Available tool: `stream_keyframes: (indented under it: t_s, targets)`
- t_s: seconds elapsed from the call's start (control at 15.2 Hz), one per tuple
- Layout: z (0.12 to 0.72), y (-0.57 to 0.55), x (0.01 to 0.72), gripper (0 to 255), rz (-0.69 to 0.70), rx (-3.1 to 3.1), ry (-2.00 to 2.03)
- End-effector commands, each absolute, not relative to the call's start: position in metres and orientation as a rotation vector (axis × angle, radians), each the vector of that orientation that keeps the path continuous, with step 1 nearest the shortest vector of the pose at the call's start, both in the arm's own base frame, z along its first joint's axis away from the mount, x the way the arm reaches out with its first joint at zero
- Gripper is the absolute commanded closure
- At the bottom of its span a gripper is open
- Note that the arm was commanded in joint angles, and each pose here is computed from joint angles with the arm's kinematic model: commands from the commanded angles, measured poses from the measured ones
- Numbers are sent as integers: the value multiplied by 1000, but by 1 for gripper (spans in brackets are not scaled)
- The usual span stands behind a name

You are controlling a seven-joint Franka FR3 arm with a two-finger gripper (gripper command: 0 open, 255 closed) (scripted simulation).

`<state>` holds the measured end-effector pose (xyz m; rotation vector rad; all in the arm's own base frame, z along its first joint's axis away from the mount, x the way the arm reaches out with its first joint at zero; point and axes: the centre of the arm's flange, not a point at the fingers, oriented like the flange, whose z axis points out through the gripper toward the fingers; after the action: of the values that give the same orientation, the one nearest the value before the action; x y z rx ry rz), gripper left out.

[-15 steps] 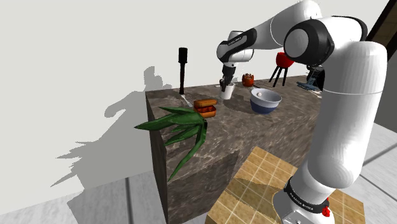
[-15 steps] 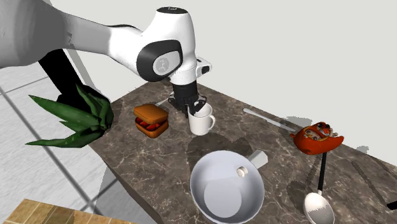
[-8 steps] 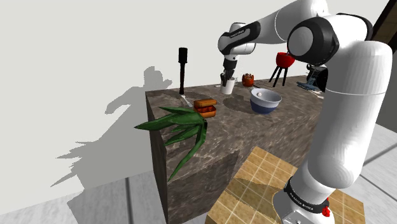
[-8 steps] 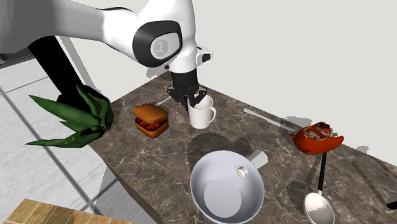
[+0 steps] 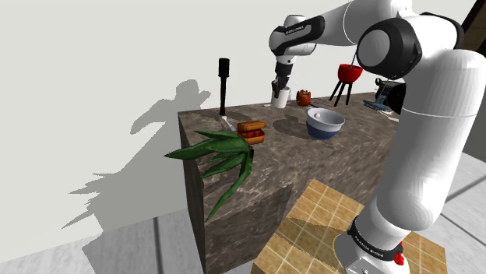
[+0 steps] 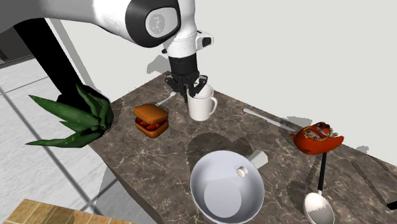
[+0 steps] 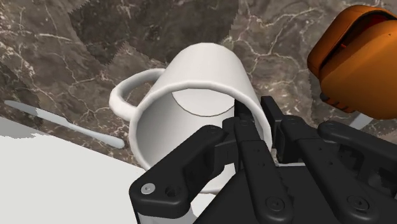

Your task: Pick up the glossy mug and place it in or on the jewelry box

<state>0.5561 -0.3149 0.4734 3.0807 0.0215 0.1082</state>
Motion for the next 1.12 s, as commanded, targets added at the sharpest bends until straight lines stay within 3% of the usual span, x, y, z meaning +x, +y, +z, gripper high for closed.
stream_keyframes:
  t_s: [0.0,0.53,1.06]
  targets:
    - [483,-314,557,255,108,3081,21]
    - [523,-314,557,255,108,3081,21]
    - [537,-210,565,255,108,3081,21]
